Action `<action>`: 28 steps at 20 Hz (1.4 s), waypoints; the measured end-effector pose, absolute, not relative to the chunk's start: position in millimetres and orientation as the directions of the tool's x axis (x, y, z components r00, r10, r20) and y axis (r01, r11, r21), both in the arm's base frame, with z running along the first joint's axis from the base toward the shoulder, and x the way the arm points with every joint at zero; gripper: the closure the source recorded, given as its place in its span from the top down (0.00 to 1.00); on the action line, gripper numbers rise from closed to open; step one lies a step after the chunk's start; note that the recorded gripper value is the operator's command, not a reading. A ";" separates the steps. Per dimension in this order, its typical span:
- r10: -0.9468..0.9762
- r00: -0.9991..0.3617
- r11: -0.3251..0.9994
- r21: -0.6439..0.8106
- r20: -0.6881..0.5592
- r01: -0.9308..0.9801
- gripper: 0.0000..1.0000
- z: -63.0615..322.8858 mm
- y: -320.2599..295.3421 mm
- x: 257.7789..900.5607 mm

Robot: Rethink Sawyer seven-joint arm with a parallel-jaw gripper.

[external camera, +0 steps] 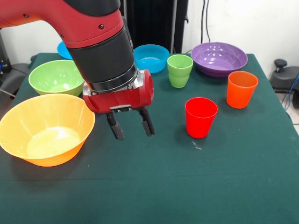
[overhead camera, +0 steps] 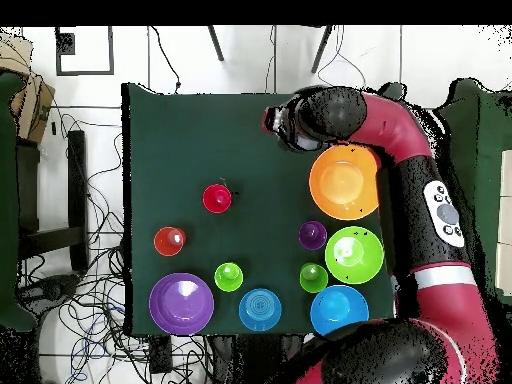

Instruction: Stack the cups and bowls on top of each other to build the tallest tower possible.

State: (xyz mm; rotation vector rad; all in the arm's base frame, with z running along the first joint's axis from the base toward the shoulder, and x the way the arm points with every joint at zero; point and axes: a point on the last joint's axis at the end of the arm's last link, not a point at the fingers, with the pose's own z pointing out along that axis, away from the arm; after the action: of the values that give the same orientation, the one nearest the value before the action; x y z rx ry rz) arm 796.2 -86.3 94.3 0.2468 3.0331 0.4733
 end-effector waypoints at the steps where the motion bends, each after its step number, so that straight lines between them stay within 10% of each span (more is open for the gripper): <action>1: 0.169 -0.985 0.940 0.307 -0.037 0.150 1.00 93.2 -87.5 797.0; 28: 0.266 -0.930 0.905 0.398 -0.253 0.150 1.00 115.9 -110.4 825.8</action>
State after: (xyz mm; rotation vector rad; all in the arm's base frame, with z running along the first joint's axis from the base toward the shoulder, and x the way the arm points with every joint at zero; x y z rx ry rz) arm 825.8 -110.4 115.9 0.3098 2.7656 0.5429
